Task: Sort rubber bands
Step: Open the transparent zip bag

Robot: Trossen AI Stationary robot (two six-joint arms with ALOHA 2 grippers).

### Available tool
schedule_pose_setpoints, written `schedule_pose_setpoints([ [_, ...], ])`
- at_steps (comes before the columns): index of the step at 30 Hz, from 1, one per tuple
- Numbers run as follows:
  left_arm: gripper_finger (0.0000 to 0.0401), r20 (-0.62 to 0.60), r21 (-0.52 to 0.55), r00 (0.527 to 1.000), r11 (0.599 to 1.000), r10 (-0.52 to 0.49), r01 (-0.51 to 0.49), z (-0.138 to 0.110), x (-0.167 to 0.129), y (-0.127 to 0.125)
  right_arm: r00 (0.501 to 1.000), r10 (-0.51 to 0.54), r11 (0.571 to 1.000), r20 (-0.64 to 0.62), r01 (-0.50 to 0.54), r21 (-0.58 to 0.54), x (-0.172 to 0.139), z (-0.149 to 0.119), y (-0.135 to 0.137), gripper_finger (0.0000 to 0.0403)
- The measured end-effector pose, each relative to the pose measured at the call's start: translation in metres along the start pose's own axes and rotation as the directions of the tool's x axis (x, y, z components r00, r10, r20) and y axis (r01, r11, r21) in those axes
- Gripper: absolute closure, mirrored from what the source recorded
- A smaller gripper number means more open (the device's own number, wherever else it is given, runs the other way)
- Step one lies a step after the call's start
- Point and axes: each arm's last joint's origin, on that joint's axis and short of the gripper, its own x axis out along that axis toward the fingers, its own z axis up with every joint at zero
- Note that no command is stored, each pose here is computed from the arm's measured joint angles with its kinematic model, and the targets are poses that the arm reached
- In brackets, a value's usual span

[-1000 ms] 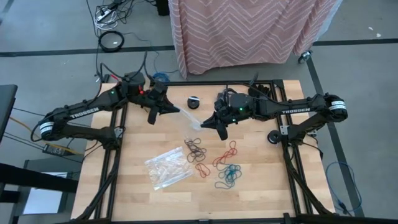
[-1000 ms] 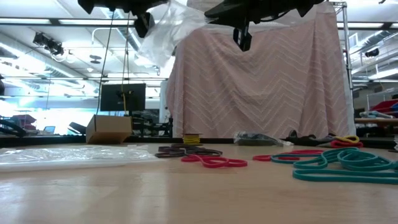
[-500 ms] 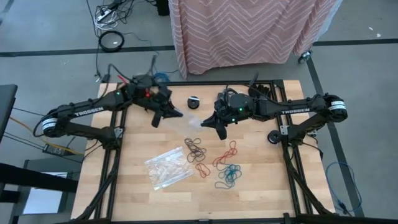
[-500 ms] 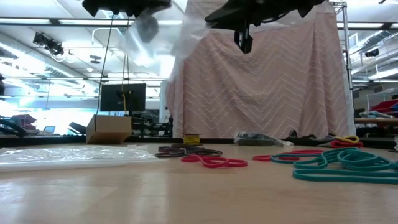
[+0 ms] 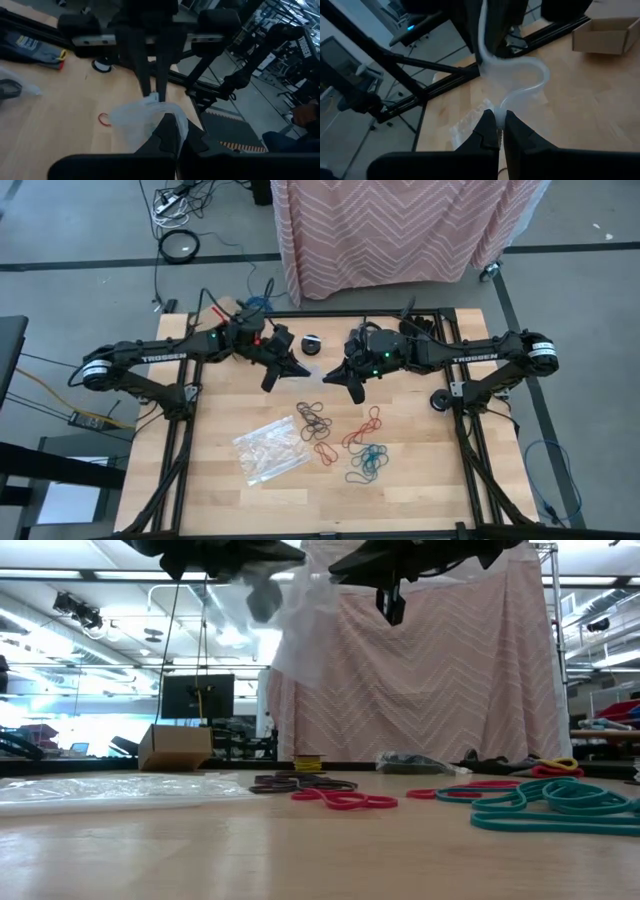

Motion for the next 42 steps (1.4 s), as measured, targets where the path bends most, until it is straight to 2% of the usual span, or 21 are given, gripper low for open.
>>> schedule_pose_setpoints([
  [6,0.0387,0.025,0.001,1.0,1.0,0.006,-0.006,0.006,-0.014,0.004,0.998,0.046,0.999,-0.031,-0.047,-0.006,0.001,-0.004,0.008,0.0401],
  [10,0.0368,0.011,-0.021,1.0,1.0,0.001,-0.001,0.007,-0.021,0.011,0.993,0.115,0.993,-0.003,-0.115,-0.024,0.002,-0.002,0.017,0.0401],
  [15,0.0336,0.01,-0.037,1.0,0.999,-0.022,0.022,0.009,-0.03,0.021,0.989,0.149,0.988,0.023,-0.148,-0.04,0.002,-0.002,0.025,0.0401],
  [19,0.0302,0.013,-0.036,0.997,0.997,-0.071,0.071,0.011,-0.035,0.021,0.99,0.136,0.99,0.025,-0.135,-0.043,0.003,-0.004,0.029,0.0401],
  [26,0.0248,0.018,-0.084,0.984,0.98,-0.178,0.178,0.016,-0.041,0.011,0.999,-0.037,0.999,-0.008,0.036,-0.031,0.004,-0.014,0.026,0.0401],
  [28,0.0238,0.034,-0.072,0.985,0.983,-0.169,0.171,0.018,-0.046,0.007,0.996,-0.085,0.996,-0.028,0.084,-0.036,0.004,-0.018,0.025,0.0401],
  [32,0.0232,0.089,0.002,0.993,0.997,-0.082,0.082,0.021,-0.05,0.004,0.982,-0.189,0.981,-0.03,0.187,-0.055,0.004,-0.024,0.025,0.0401],
  [34,0.0232,0.108,0.05,0.993,0.998,-0.05,0.045,0.023,-0.051,0.004,0.967,-0.254,0.965,-0.011,0.252,-0.073,0.003,-0.025,0.025,0.0401],
  [38,0.0233,0.091,0.061,0.996,0.998,-0.007,0.002,0.019,-0.047,0.008,0.929,-0.368,0.923,0.029,0.369,-0.109,0.002,-0.028,0.025,0.0401],
  [42,0.0233,0.095,0.103,0.995,0.993,0.039,-0.049,0.017,-0.041,0.004,0.837,-0.547,0.825,0.029,0.544,-0.151,-0.002,-0.035,0.021,0.0401],
])
